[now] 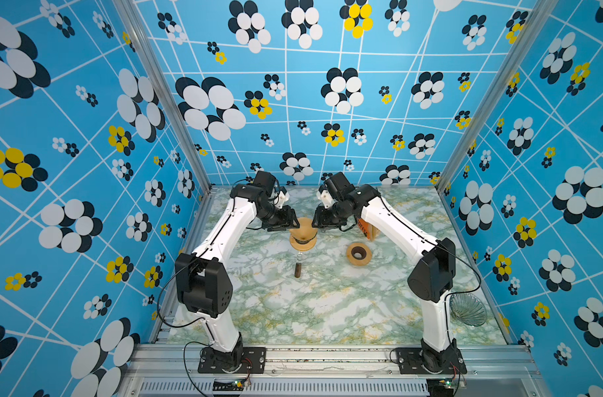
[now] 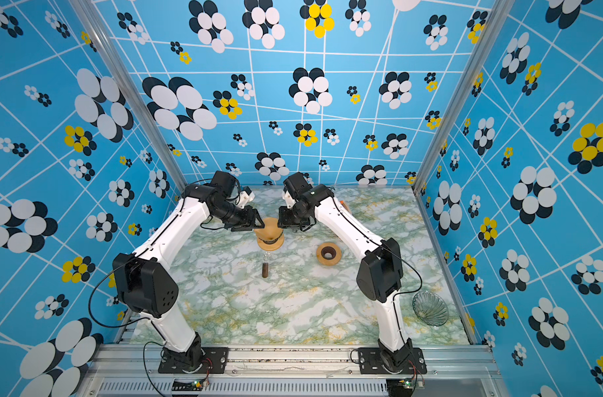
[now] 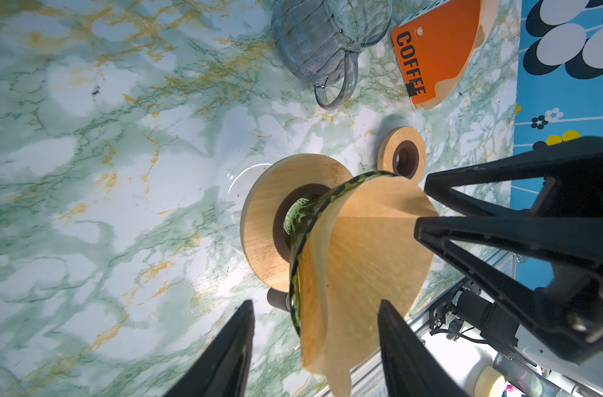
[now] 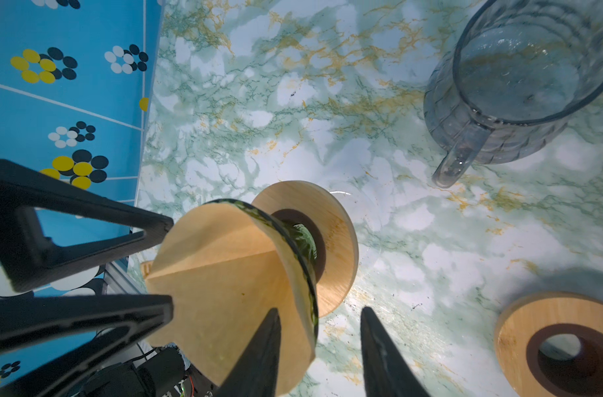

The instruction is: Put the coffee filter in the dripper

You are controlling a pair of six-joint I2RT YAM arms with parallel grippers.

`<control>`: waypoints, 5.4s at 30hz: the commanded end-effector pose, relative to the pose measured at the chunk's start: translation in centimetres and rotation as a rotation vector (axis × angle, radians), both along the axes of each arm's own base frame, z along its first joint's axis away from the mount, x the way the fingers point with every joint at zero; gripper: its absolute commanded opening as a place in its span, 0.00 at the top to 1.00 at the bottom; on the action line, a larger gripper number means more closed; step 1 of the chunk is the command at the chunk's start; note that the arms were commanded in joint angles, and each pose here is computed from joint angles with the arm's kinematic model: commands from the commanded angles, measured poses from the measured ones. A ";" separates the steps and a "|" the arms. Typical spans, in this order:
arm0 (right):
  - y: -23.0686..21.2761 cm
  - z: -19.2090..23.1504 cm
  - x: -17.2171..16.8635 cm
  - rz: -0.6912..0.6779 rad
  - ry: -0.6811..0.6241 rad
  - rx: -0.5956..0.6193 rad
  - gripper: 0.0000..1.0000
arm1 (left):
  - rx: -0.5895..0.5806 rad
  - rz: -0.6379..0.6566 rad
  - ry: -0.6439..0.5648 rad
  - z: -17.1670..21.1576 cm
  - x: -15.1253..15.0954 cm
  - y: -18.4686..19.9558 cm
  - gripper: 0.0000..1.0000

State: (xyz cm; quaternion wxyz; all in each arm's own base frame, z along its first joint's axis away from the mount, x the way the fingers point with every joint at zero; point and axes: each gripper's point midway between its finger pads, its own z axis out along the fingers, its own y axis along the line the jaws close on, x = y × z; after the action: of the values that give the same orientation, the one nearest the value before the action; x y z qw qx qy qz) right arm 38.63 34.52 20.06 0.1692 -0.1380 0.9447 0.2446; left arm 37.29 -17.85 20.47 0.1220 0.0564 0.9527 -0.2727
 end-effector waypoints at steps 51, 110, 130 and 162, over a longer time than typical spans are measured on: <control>1.0 -2.2 0.3 0.034 0.009 -0.141 0.78 | 0.011 0.009 0.037 -3.3 1.6 0.7 0.76; 0.3 -1.3 0.0 -0.016 0.022 0.055 0.62 | 0.098 -0.007 0.036 -3.3 0.5 1.0 0.56; 0.4 -2.1 0.1 -0.018 0.045 0.067 0.73 | 0.114 -0.005 0.057 -4.1 0.6 1.1 0.56; 0.8 -2.6 0.0 0.005 0.037 -0.027 0.74 | 0.095 -0.012 0.079 -4.8 0.7 0.8 0.62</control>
State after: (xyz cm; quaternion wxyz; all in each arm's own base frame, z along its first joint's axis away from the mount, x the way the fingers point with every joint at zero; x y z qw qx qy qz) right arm 39.22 35.81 18.39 0.1614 -0.1337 0.9448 0.2519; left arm 38.38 -17.17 16.41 0.0971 0.0584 0.9662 -0.2315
